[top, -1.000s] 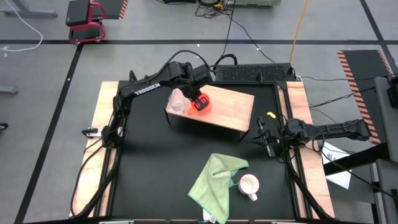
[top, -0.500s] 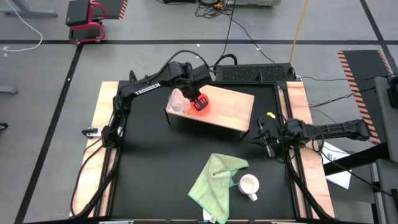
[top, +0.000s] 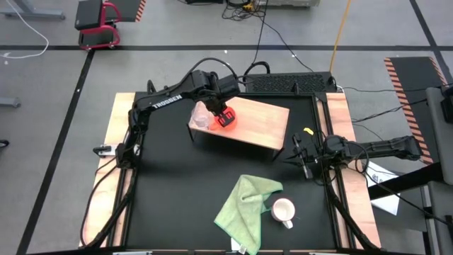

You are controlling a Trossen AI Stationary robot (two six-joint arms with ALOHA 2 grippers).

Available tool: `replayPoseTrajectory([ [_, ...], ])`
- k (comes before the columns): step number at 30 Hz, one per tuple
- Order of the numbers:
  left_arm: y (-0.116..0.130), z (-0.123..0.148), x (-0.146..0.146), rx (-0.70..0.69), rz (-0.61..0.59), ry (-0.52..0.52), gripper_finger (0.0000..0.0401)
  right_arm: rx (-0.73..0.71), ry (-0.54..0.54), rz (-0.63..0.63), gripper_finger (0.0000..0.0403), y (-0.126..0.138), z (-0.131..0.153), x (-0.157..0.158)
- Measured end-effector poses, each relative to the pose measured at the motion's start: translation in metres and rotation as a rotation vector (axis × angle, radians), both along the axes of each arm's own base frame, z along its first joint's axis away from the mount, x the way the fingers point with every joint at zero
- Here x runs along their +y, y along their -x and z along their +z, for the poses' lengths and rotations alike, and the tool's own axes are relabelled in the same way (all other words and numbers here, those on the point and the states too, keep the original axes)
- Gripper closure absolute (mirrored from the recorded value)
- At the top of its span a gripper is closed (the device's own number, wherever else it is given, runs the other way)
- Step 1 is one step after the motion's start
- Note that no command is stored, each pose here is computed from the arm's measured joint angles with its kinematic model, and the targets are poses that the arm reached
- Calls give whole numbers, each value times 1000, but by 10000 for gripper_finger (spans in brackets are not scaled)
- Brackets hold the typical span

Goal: Stack small to large cups/mugs on shelf
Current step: Put the orange mug on the shelf

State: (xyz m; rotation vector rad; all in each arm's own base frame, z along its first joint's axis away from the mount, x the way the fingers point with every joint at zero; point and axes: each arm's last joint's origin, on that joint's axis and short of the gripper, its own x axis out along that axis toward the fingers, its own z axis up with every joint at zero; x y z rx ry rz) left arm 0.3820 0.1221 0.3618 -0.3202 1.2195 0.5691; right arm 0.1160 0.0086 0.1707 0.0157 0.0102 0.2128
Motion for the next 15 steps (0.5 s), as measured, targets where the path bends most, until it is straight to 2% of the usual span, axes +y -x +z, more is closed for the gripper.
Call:
replayPoseTrajectory([
  [8,-1,0,0,-17,10,14,396,-1,0,0,403,0,0,0],
  [15,-7,2,0,-92,-13,52,362,0,0,0,403,0,0,0],
])
